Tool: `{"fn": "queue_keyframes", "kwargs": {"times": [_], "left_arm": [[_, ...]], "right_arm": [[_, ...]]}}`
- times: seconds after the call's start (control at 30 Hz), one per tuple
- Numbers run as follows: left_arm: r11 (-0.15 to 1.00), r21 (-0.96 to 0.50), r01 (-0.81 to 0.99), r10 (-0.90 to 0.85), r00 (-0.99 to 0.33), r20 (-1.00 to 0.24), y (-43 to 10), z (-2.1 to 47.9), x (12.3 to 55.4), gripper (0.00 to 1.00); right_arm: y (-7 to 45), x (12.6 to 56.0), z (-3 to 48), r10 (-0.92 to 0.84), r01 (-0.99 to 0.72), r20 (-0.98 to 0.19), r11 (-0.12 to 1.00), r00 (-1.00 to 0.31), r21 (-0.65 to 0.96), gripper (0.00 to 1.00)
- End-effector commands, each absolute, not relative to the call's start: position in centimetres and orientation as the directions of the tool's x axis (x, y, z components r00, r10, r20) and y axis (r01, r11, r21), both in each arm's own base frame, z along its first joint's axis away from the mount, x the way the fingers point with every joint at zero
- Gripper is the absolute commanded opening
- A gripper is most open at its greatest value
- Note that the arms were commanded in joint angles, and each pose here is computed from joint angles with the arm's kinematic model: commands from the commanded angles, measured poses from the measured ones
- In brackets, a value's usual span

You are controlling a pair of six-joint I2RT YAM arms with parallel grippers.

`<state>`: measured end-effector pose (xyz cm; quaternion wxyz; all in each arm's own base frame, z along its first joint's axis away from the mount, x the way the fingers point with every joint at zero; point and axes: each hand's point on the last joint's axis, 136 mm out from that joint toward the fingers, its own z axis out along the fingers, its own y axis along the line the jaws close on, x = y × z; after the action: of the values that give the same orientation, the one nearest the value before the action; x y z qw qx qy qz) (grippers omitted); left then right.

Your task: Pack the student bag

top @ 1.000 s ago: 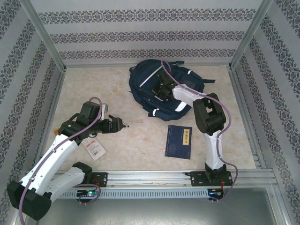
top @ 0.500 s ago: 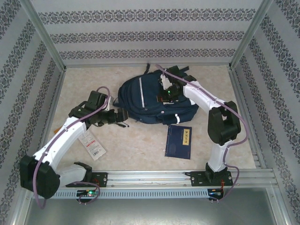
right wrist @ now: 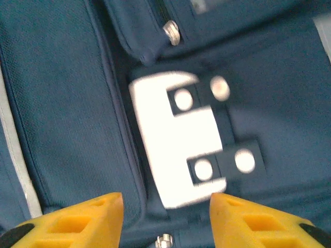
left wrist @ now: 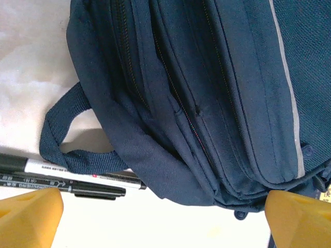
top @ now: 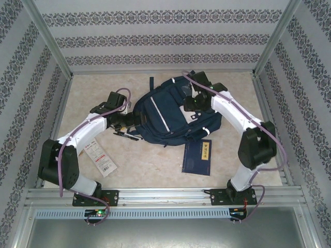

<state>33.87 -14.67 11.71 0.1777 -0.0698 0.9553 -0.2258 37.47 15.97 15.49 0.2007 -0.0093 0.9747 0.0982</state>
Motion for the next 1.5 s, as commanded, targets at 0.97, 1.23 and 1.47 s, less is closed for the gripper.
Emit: {"fn": "queue_keyframes", "kwargs": {"times": [0.97,1.23,1.47], "left_arm": [[0.925,-0.351,-0.144,-0.232,-0.947,-0.222,-14.8,5.5,43.0,0.82],[0.873,-0.474,-0.115,-0.232,-0.952,-0.198,-17.1,7.0,42.4,0.52],[0.842,-0.532,-0.087,-0.226,-0.953,-0.200,-18.3,8.4,41.4,0.09]], "right_arm": [[11.7,35.6,11.4,0.597,0.339,-0.283,0.716,-0.751,0.610,0.00],[10.4,39.9,16.6,0.582,0.240,-0.343,0.700,-0.737,0.672,0.00],[9.9,42.0,17.1,0.578,0.236,-0.323,0.689,-0.749,0.686,0.00]]}}
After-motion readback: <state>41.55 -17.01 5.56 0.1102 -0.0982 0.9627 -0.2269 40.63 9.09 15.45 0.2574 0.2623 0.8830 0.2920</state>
